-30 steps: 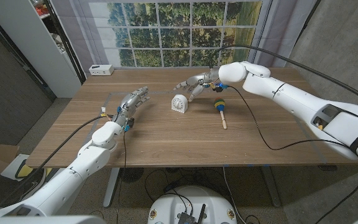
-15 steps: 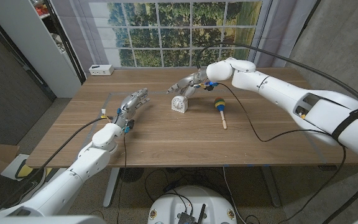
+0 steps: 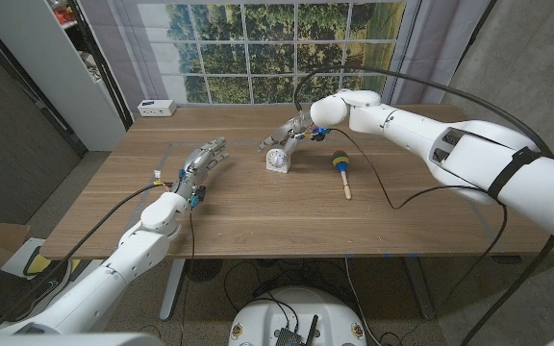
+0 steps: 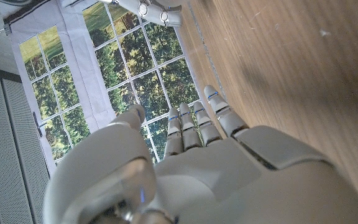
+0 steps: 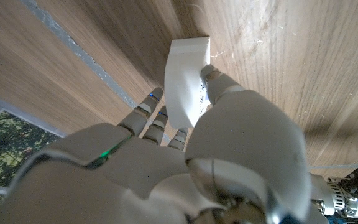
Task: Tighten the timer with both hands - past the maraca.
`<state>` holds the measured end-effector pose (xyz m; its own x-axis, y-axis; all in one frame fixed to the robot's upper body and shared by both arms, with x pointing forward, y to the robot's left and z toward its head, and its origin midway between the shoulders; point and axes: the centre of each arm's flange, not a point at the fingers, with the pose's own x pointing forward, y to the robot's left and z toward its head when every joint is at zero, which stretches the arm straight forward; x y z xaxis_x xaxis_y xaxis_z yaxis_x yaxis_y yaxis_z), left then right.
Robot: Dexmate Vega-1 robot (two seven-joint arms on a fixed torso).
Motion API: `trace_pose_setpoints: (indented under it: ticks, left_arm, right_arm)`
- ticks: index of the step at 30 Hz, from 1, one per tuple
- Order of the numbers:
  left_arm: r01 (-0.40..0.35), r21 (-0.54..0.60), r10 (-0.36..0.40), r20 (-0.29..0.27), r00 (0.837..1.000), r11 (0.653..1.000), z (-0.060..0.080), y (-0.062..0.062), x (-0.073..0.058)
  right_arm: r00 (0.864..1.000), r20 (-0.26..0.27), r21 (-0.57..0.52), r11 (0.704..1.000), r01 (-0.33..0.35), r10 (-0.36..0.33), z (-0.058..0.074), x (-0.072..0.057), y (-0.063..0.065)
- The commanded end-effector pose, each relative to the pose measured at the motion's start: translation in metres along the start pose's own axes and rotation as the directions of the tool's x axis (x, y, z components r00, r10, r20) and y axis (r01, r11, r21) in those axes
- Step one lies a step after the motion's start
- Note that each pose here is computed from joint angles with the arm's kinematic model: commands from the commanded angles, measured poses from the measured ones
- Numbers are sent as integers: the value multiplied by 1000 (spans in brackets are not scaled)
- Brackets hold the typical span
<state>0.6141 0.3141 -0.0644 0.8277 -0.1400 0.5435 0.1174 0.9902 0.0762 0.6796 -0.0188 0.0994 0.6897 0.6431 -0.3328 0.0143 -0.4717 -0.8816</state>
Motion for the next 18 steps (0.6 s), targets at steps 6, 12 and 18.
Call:
trace_pose_setpoints:
  ticks: [6,12,18]
  left_arm:
    - [7,2,-7,-4,1000,1000,0,-1,1]
    - [10,5,-10,-5,1000,1000,1,-3,1]
    - [9,13,-9,-4,1000,1000,3,-5,1]
  right_arm:
    - [989,-35,-83,986,-145,143,6,-7,-1]
    - [978,-46,-149,966,-210,205,16,-12,1]
    - [969,-52,-204,947,-248,242,16,-9,6]
